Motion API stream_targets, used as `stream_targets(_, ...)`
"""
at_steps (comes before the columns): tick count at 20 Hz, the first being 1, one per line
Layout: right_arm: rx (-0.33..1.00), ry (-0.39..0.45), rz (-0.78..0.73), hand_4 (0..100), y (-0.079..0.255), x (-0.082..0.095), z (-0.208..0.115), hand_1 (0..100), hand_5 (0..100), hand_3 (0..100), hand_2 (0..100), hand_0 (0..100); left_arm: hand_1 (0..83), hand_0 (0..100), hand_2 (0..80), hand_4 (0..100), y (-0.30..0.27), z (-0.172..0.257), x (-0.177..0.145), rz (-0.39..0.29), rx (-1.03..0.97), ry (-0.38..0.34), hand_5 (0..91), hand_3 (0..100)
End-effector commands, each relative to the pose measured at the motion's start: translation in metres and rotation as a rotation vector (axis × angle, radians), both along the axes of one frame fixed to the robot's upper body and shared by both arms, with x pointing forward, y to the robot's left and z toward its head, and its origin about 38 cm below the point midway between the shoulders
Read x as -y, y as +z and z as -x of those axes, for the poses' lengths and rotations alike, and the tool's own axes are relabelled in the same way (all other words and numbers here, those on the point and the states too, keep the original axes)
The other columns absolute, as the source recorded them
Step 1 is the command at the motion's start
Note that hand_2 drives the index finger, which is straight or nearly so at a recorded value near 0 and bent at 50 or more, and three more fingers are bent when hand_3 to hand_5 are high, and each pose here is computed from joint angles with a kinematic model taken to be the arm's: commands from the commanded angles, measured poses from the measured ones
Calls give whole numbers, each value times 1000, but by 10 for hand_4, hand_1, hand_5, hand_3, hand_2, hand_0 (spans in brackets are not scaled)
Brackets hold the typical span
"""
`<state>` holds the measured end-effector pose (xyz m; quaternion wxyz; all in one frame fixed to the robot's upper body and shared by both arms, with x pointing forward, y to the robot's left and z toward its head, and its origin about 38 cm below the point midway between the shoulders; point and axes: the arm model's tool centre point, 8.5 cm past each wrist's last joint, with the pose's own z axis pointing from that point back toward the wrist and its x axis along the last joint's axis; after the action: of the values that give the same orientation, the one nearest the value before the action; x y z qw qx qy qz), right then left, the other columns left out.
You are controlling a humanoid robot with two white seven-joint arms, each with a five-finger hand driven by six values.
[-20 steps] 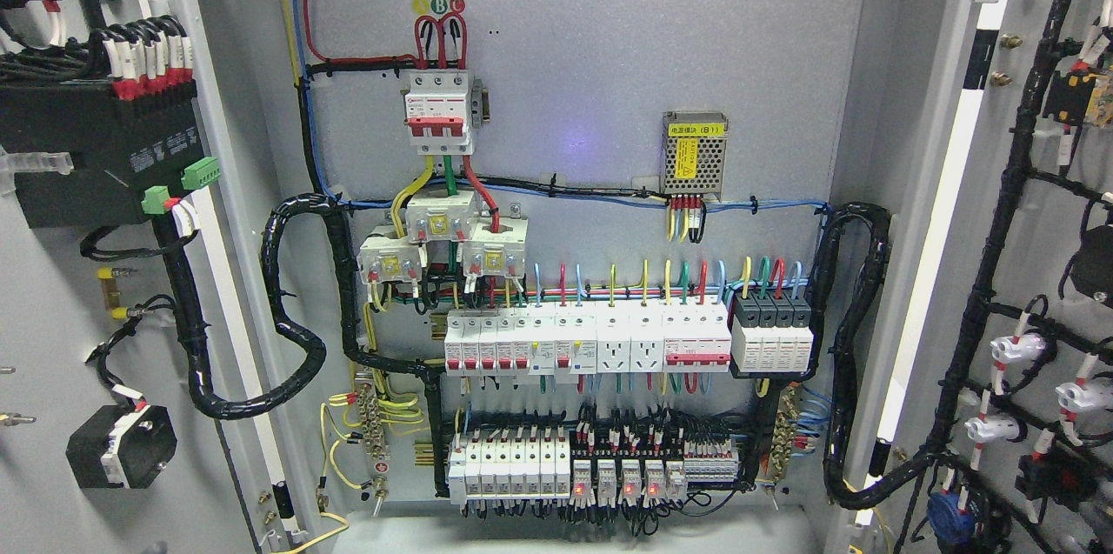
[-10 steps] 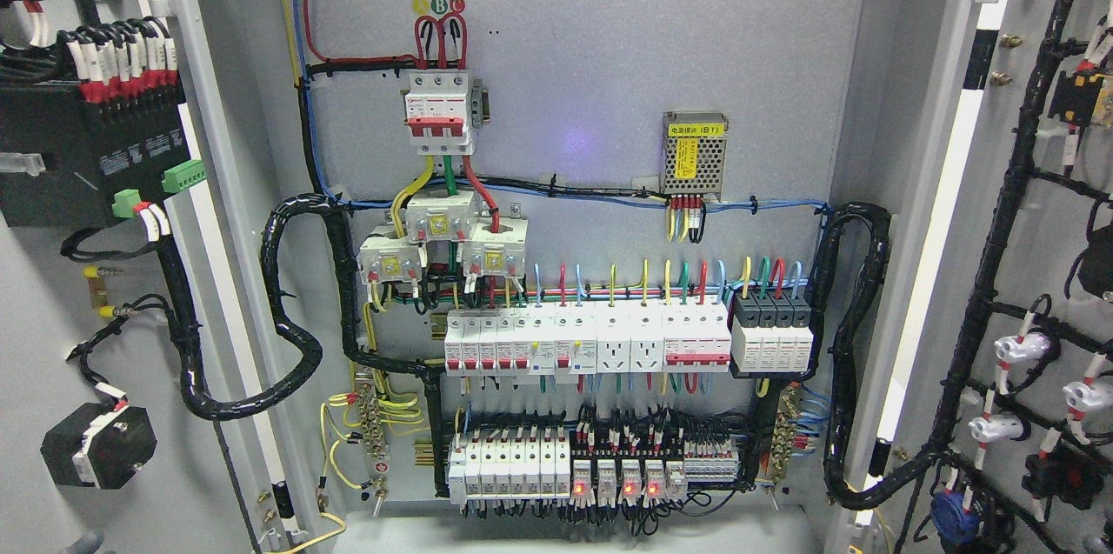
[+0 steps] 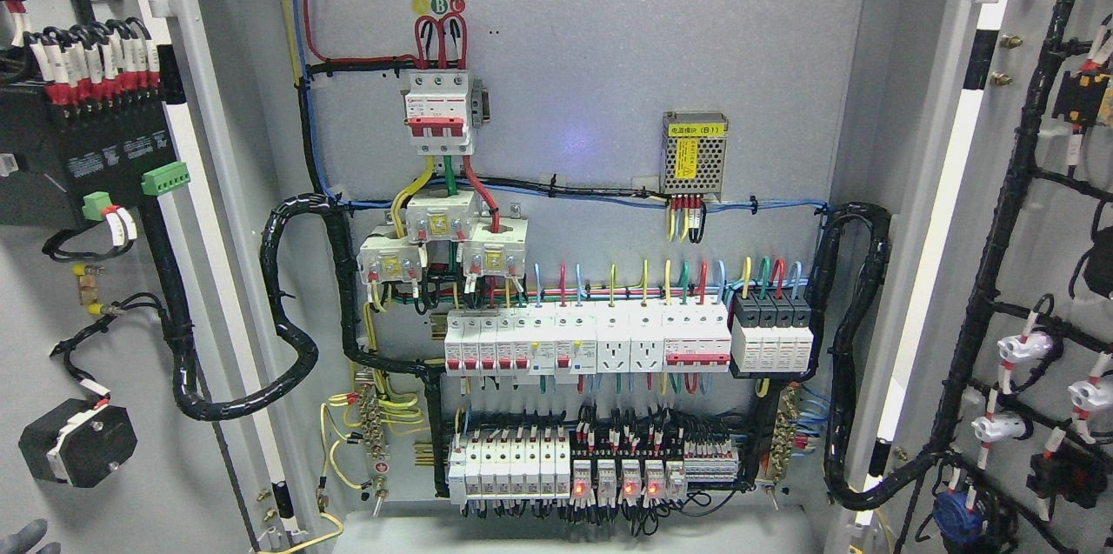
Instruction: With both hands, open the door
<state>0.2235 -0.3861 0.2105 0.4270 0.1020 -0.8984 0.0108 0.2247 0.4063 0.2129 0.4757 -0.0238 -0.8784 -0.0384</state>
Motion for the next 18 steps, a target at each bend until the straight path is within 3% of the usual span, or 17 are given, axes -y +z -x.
stream_targets(1, -11, -29, 4, 0, -2, 8, 6, 0, 0, 0, 0, 194, 0, 0, 0, 0, 5, -5, -30, -31, -21, 51, 0, 0)
stream_targets(18, -10, -63, -25, 0, -7, 11, 10, 0, 0, 0, 0, 194, 0, 0, 0, 0, -3, -8, -48, -18, -48, 93, 0, 0)
